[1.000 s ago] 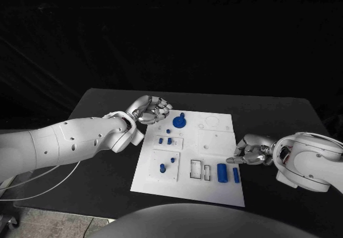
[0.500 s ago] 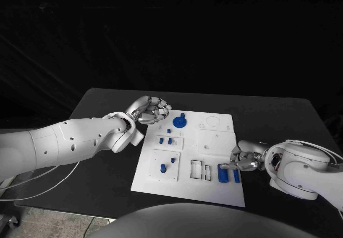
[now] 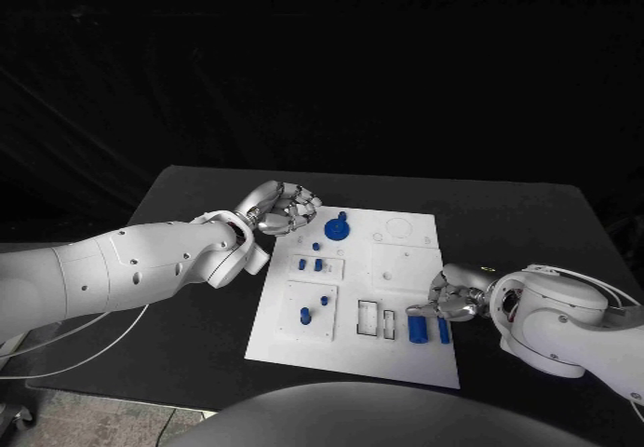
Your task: Assemble the parts on the task board
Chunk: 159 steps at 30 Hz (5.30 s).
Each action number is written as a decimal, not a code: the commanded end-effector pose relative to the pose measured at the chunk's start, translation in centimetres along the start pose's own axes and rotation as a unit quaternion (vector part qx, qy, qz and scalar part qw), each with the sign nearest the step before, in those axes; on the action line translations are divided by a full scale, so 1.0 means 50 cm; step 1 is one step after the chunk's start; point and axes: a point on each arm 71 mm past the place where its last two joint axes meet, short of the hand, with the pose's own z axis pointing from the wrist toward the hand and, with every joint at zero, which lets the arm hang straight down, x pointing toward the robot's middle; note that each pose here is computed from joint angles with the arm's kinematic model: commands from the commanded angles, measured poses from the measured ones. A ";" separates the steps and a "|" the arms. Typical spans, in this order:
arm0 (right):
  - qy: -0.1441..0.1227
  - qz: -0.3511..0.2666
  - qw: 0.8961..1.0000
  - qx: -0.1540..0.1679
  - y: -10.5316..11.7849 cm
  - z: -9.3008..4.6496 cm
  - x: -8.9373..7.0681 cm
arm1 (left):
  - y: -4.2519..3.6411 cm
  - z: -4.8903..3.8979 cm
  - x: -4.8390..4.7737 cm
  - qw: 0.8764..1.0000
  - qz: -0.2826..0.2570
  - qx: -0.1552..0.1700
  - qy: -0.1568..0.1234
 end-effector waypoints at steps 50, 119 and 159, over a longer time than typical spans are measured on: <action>0.049 0.071 0.996 -0.002 0.035 0.013 0.031 | 0.007 -0.004 0.008 1.000 -0.007 -0.003 0.013; 0.131 0.163 0.978 -0.011 0.118 0.061 0.034 | 0.007 -0.002 0.013 1.000 -0.009 -0.006 0.019; -0.069 0.125 0.967 -0.210 0.126 0.001 -0.015 | 0.010 -0.006 0.011 1.000 -0.009 -0.005 0.017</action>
